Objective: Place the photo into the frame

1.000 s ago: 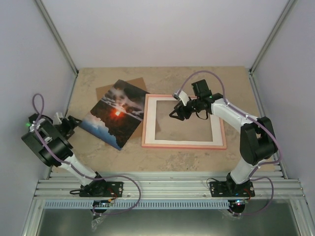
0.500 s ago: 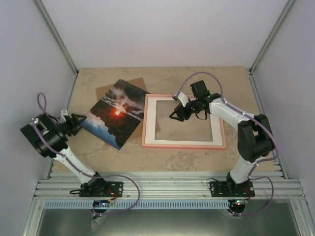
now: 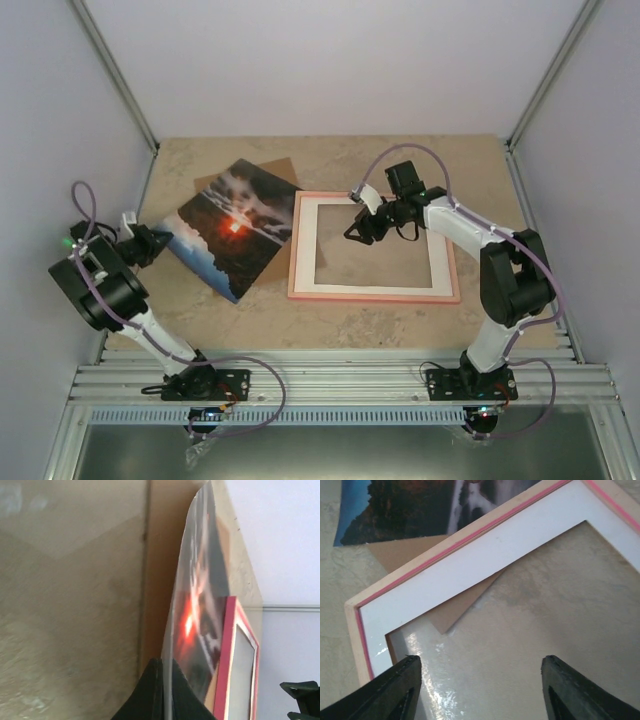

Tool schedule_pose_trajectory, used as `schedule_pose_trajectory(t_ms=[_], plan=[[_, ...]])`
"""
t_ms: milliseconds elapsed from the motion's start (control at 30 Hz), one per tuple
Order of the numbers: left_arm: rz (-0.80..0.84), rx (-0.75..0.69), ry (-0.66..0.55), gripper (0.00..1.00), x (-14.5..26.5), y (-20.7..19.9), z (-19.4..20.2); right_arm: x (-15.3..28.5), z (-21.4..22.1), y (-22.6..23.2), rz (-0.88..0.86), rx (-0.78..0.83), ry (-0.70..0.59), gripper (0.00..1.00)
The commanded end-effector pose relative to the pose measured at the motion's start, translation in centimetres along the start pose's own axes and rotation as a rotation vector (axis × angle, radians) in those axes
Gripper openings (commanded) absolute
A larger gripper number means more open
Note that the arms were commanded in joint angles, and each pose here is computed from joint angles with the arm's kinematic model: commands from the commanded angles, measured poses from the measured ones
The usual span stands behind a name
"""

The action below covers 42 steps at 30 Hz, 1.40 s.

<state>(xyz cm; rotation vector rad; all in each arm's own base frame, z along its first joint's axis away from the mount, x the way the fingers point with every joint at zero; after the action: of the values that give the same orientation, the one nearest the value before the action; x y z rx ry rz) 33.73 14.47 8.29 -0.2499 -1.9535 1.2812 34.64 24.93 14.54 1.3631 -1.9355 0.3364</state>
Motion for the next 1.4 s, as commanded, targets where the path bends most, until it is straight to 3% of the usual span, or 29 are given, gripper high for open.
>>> schedule_pose_trajectory(t_ms=[0,233,467,633,800,1000,1100,1367], plan=[[0.022,-0.068,-0.125,0.0,2.9,-5.7,-2.9,2.2,-4.4,-1.3,0.111,0.105,-0.09,0.71],[0.106,-0.082,-0.273,0.0,6.6,-14.4,-4.8,4.6,-12.1,-1.0,0.253,0.16,-0.231,0.76],[0.166,-0.422,-0.36,0.0,8.6,-28.2,-3.2,6.9,-16.8,1.4,0.15,0.184,-0.354,0.81],[0.183,-0.472,-0.409,0.0,7.5,-34.1,-0.6,9.6,-17.8,4.3,0.089,0.227,-0.419,0.83],[0.198,-0.346,-0.423,0.0,4.8,-36.8,0.9,10.6,-20.6,8.8,0.197,0.349,-0.467,0.89],[0.132,-0.25,-0.433,0.0,1.1,-37.7,1.5,8.2,-22.9,12.5,0.22,0.345,-0.491,0.9],[0.098,-0.162,-0.419,0.0,-0.6,-36.2,0.8,5.3,-23.1,12.7,0.288,0.346,-0.457,0.9],[0.081,-0.182,-0.402,0.0,-2.2,-38.0,2.8,1.1,-25.0,11.4,0.502,0.388,-0.423,0.87]])
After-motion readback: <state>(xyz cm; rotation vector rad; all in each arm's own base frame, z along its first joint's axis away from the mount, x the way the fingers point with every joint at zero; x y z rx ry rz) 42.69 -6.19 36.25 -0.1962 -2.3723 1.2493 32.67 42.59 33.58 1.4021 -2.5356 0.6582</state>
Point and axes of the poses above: each gripper's point midway between its finger pads, its own x axis back along the fingers, its own y axis along the line the jaws close on, z = x × y, the point moved 3 cm from there along x, back along the fingers, and after that the axes turned 4 degrees about x, right-handed, at the moved point
